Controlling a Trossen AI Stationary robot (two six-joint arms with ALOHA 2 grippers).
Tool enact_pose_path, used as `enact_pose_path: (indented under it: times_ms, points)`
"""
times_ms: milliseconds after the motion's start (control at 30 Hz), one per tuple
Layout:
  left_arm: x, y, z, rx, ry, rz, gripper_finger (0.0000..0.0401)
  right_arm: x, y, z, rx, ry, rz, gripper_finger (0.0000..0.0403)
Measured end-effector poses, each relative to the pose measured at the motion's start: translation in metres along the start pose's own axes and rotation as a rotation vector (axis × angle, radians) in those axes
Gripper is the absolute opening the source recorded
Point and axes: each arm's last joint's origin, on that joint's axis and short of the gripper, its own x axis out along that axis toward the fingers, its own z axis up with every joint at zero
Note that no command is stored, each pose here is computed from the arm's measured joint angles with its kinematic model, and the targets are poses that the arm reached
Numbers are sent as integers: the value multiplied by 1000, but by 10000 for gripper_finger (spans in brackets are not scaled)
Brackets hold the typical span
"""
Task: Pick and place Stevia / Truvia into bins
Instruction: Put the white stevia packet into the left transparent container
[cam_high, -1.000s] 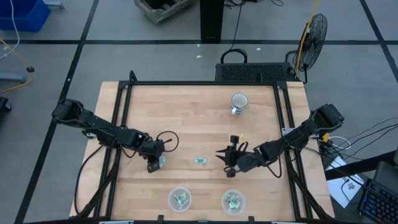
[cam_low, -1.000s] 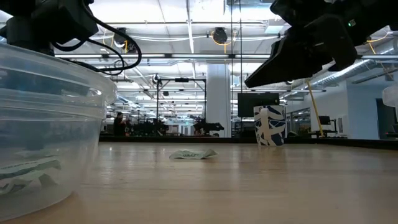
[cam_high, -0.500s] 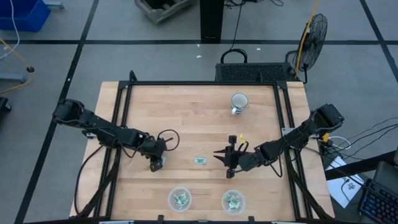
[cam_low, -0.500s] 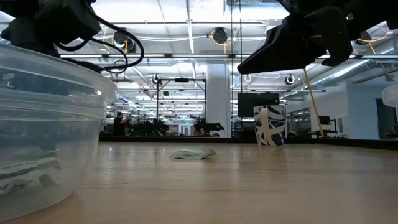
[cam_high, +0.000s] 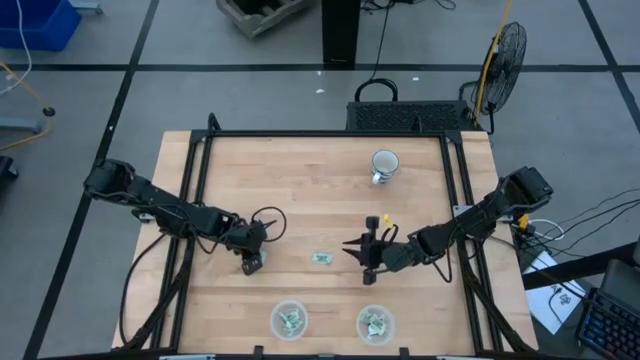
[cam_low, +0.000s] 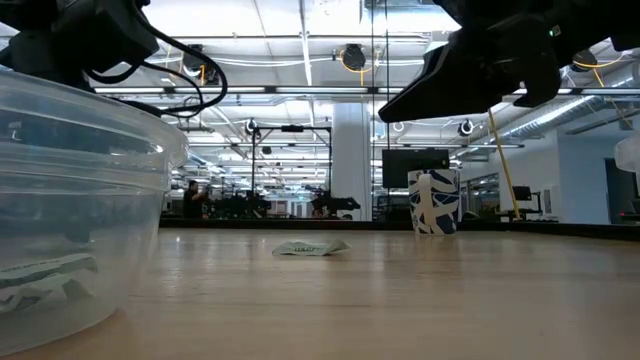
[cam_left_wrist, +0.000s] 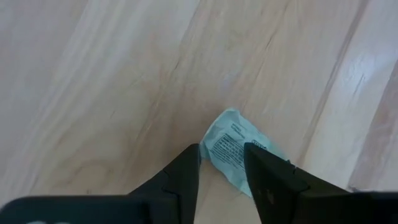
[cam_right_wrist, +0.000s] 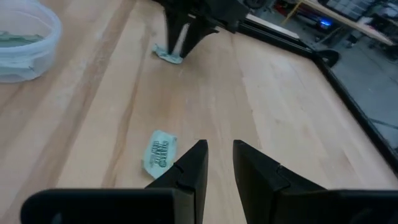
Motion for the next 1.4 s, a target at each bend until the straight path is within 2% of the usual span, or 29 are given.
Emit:
enact_pose_path:
  times_ms: [133,300,367,500,567,700,833,1033,1300,1400]
  points:
    - [0,1,0,33,-3,12,95,0,1,0,-3,-2,33,70]
    - [1,2,0,67,-9,28,21,0,1,0,-4,-2,29,70]
    - [1,2,0,74,-19,31,8,0,1,0,-4,-2,28,70]
    - [0,-1,2,105,-29,20,9,1,0,0,-1,0,25,70]
    - [-2,-9,8,151,-69,-26,5,1,-2,0,3,1,20,70]
    - [-13,-31,22,255,-166,-114,5,2,-3,0,5,3,17,70]
    - [-33,-59,36,293,-269,-178,4,2,-3,0,5,2,18,70]
    - [-56,-101,40,360,-408,-330,3,2,-3,0,5,2,17,70]
    - [-21,-130,24,389,-384,-391,5,2,-3,0,7,1,18,70]
    - [-14,-140,23,405,-407,-477,3,2,-3,0,9,-3,17,70]
